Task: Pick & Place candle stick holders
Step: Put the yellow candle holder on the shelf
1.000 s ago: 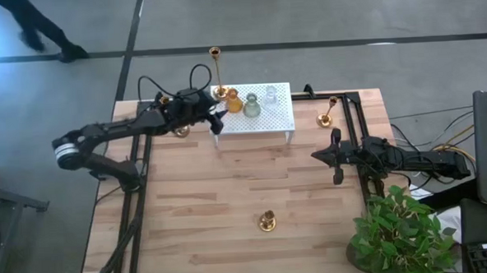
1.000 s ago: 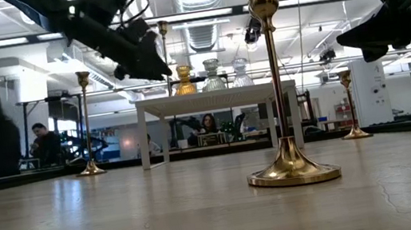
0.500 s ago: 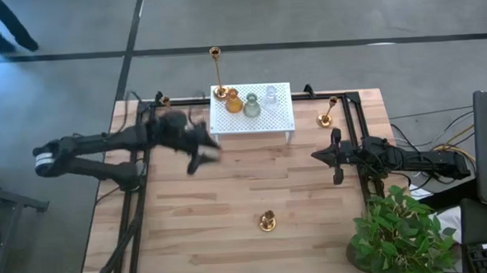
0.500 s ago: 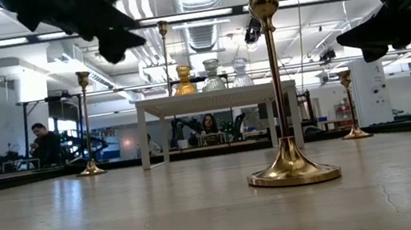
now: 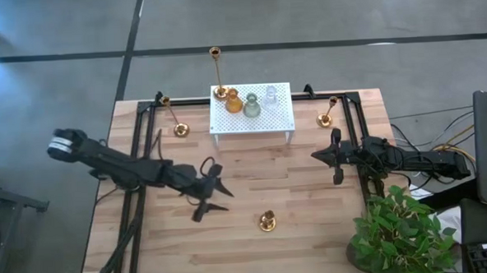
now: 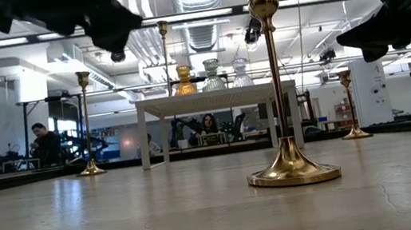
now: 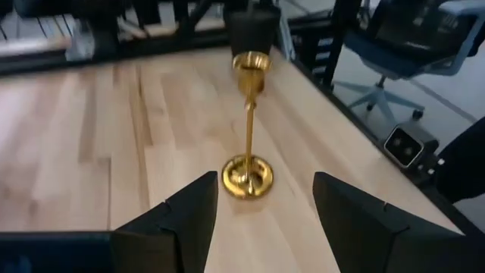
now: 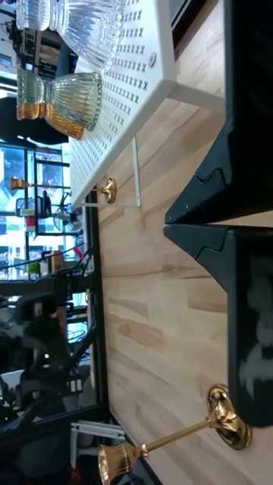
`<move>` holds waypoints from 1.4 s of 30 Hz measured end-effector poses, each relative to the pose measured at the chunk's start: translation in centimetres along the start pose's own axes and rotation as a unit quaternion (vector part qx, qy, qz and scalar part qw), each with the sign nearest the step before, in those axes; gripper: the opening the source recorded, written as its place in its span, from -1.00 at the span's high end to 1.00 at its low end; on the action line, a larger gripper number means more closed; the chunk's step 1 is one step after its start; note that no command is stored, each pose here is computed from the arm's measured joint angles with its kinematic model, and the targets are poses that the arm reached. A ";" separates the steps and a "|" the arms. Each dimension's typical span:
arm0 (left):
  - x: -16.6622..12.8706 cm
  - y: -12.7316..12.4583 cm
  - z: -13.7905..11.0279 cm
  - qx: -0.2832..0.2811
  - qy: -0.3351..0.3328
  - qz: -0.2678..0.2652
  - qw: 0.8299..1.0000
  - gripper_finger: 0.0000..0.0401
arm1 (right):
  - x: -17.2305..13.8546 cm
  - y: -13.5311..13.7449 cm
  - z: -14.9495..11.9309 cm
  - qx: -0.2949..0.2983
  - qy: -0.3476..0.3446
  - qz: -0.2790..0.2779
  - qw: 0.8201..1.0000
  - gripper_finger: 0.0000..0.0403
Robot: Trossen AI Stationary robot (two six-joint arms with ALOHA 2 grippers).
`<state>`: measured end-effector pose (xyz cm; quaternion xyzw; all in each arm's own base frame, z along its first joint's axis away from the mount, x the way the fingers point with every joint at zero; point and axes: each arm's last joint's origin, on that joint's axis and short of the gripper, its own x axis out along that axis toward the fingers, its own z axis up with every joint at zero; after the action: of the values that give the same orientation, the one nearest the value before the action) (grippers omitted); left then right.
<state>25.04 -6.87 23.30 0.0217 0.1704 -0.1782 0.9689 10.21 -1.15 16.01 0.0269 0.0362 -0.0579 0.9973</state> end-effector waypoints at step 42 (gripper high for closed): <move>-9.0 1.0 3.7 -0.037 -0.111 0.250 0.961 -0.09 | -0.1 -0.1 1.7 0.041 -0.088 -0.024 0.995 0.96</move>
<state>18.65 -3.27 29.85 0.0081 0.0575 0.0744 0.9955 10.17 -1.33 17.66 0.0615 -0.0536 -0.0854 0.9930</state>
